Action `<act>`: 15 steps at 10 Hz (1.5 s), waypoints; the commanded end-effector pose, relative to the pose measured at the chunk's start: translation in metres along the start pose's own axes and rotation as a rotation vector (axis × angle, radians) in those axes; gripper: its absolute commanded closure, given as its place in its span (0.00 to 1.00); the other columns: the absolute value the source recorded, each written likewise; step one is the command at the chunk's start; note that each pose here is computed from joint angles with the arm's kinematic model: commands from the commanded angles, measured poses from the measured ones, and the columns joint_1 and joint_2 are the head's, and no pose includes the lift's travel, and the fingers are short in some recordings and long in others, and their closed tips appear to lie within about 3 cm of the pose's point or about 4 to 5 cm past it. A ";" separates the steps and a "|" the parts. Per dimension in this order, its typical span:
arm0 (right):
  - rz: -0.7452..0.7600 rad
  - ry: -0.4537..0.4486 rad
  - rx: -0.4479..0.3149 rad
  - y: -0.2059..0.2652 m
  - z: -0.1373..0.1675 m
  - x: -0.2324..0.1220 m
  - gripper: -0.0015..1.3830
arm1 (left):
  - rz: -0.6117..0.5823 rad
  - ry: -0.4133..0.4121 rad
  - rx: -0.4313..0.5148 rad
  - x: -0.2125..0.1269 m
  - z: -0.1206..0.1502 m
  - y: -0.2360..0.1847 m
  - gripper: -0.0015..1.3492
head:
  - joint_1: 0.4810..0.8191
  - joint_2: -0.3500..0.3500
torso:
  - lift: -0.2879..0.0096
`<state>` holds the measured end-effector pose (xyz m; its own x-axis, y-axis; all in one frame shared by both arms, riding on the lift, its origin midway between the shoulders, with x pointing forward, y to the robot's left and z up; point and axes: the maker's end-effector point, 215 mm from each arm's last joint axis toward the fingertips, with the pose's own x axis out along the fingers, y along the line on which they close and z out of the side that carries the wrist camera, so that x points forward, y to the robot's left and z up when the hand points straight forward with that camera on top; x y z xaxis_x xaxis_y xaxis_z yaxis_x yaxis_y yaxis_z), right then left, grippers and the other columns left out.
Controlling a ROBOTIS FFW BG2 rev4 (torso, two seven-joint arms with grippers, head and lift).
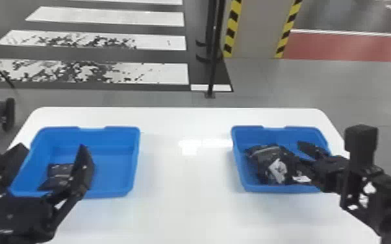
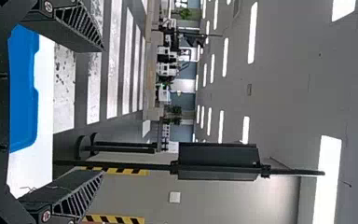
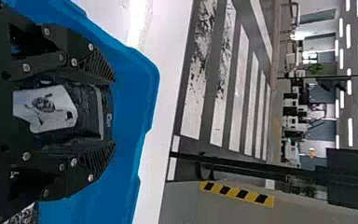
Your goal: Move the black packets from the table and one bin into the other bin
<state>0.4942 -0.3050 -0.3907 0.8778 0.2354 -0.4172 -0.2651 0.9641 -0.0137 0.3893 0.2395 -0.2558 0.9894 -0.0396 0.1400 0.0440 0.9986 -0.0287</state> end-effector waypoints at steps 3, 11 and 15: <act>0.019 -0.214 0.025 0.037 0.027 -0.078 0.14 | 0.002 -0.006 0.001 0.002 0.003 0.002 0.07 | 0.63 0.39 | 0.60; 0.084 -0.223 0.203 0.069 -0.020 -0.115 0.14 | -0.109 0.190 0.202 0.031 -0.048 0.042 0.07 | 0.63 0.44 | 0.60; 0.093 -0.216 0.212 0.069 -0.025 -0.112 0.14 | -0.073 0.446 0.226 0.062 -0.079 0.122 0.07 | 0.63 0.61 | 0.60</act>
<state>0.3666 -0.2681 -0.3676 0.9241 0.3213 -0.2068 -0.2779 0.9366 0.2135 0.4635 0.3461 -0.3201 0.9620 -0.0969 -0.2554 0.1529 0.9658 0.2094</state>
